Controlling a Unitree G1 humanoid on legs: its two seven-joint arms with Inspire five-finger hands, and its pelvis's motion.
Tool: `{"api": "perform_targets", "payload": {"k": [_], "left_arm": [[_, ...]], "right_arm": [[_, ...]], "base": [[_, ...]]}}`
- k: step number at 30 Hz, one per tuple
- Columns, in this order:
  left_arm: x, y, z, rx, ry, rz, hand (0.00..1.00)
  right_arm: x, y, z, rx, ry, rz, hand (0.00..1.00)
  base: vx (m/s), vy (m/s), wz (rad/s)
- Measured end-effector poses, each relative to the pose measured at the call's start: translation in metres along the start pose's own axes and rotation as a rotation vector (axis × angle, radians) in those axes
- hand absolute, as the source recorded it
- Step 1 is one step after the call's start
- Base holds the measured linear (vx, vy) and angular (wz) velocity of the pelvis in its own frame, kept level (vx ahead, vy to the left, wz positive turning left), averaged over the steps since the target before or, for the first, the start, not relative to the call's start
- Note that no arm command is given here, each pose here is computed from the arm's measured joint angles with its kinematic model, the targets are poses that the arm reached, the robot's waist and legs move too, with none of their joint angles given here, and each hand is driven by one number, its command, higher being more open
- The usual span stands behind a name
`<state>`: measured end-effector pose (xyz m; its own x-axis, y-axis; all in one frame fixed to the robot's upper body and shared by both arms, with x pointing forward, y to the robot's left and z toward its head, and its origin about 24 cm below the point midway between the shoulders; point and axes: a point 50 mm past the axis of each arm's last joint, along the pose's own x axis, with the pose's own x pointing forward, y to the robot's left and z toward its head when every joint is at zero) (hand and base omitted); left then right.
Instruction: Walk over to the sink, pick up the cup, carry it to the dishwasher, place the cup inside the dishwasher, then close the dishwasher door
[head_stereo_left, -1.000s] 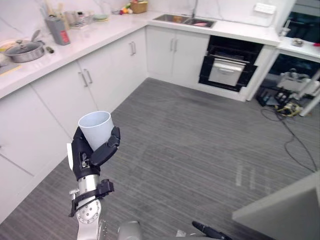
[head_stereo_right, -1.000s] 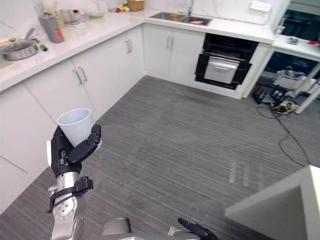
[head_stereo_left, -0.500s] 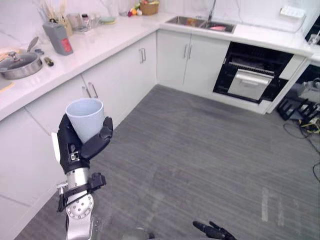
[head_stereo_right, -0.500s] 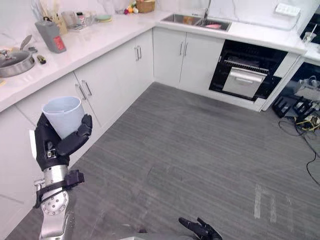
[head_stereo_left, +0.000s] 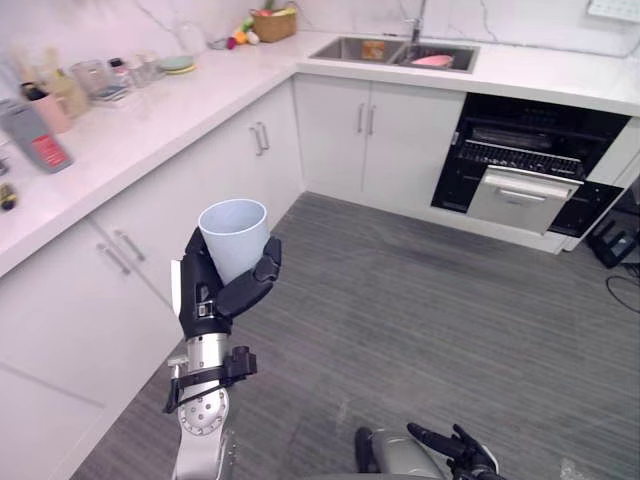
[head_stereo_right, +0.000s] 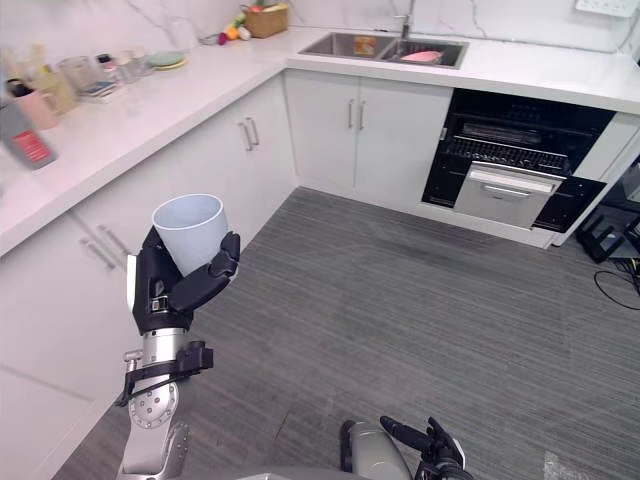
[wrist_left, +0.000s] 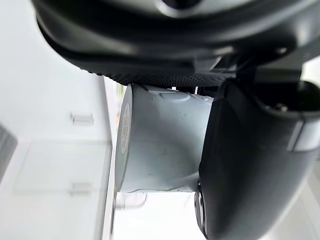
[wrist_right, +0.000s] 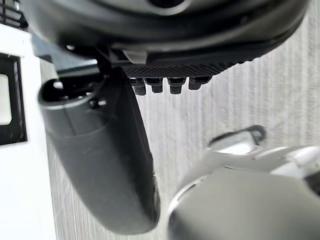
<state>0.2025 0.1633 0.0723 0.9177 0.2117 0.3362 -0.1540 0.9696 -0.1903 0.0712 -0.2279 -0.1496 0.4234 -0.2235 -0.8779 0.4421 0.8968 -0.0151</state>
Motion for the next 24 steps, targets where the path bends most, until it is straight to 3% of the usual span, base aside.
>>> {"api": "perform_targets", "payload": {"k": [6, 12, 17, 20, 24], "left_arm": [[-0.002, 0.004, 0.000, -0.027, -0.002, 0.001, 0.00], [-0.003, 0.006, -0.001, -0.062, 0.007, 0.029, 0.00], [-0.001, 0.010, -0.010, -0.029, 0.045, 0.002, 0.00], [0.003, 0.006, -0.013, -0.011, 0.057, -0.097, 0.00], [0.004, 0.004, -0.014, 0.023, 0.066, -0.110, 0.00]], "right_arm": [[0.000, -0.008, -0.003, -0.017, 0.027, -0.031, 1.00], [0.010, -0.001, 0.024, -0.008, -0.050, -0.035, 1.00], [0.007, 0.013, -0.002, 0.031, 0.036, -0.048, 1.00], [0.000, 0.006, -0.032, 0.121, 0.126, -0.132, 1.00], [-0.004, -0.001, -0.043, 0.113, 0.153, -0.153, 1.00]], "base": [[0.49, -0.170, -0.19], [0.45, 0.122, -0.61], [0.45, 0.157, -0.43], [0.40, 0.103, -0.25], [0.32, 0.071, -0.44]]}}
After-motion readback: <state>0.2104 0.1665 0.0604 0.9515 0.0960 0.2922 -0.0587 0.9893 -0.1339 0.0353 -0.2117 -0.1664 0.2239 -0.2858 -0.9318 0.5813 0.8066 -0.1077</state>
